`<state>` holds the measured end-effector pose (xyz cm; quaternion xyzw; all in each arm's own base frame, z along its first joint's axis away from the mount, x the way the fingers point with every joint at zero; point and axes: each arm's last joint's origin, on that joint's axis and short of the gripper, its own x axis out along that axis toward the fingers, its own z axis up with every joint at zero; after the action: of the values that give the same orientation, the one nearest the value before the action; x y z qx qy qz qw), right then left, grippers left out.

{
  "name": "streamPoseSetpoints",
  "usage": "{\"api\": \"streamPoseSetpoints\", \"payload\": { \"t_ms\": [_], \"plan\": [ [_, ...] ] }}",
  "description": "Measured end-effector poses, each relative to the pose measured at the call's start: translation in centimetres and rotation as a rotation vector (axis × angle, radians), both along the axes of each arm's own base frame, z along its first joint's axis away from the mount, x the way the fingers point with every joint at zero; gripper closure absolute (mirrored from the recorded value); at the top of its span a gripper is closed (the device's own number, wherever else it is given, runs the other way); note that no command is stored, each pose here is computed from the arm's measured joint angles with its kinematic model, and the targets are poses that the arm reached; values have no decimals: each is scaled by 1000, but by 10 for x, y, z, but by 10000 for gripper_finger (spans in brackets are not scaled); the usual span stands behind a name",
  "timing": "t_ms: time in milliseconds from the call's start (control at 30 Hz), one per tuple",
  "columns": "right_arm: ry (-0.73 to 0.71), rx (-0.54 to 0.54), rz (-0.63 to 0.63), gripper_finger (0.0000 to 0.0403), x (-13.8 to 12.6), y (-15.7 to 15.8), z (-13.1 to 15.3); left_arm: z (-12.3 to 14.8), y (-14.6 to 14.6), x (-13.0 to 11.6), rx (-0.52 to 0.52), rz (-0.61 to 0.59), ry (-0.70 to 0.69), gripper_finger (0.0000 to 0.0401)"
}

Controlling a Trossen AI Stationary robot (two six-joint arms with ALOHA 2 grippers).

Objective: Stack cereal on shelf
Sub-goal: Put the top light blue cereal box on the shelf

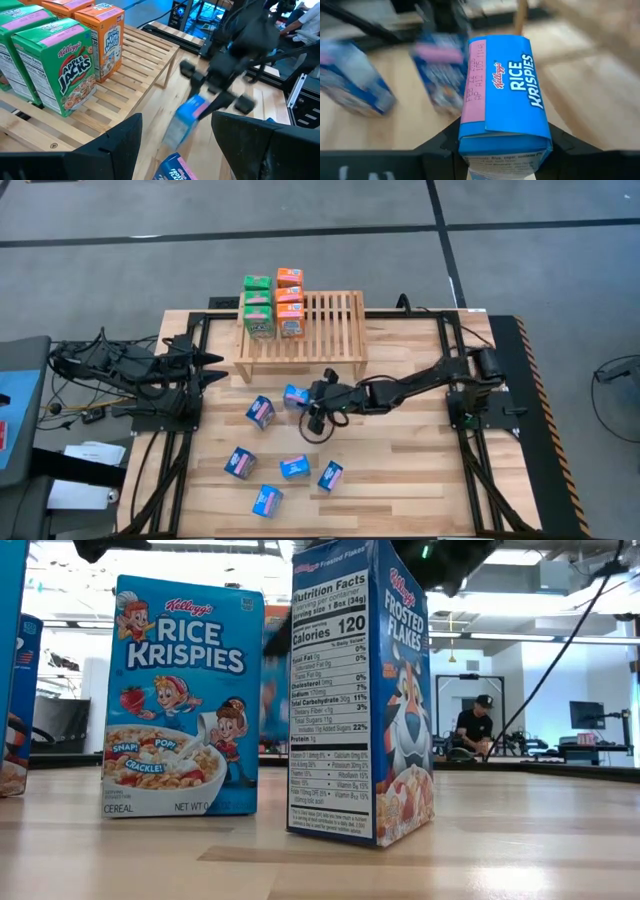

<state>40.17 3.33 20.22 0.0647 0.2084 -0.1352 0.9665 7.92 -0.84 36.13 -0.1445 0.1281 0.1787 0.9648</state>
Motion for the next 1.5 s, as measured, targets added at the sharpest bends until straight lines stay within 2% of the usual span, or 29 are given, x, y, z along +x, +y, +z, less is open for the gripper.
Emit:
{"api": "streamPoseSetpoints", "payload": {
  "t_ms": [167,333,433,567,667,800,967,1167,1400,1500],
  "plan": [
    [-71,-51,47,225,-25,-13,59,0,0,0,1,4,-2,173],
    [-167,-125,22,228,-70,-39,125,0,0,0,2,7,-3,173],
    [-199,-186,-27,228,-98,-61,153,0,1,0,11,31,-6,173],
    [-141,-285,-113,228,-127,-101,180,1,2,-1,21,83,-17,173],
    [-127,-284,-94,228,-142,-135,194,1,3,-1,22,126,-27,173],
    [-144,-311,-24,228,-152,-182,201,2,5,-2,24,185,-42,173],
    [-97,-375,37,229,-156,-232,195,2,7,-3,22,262,-65,173],
    [-93,-274,177,229,-128,-280,169,3,9,-4,35,352,-87,173],
    [-39,-281,241,228,-95,-313,150,3,10,-5,19,395,-109,173],
    [-20,-298,255,228,-89,-321,150,3,10,-5,14,408,-117,173]
  ]
}}
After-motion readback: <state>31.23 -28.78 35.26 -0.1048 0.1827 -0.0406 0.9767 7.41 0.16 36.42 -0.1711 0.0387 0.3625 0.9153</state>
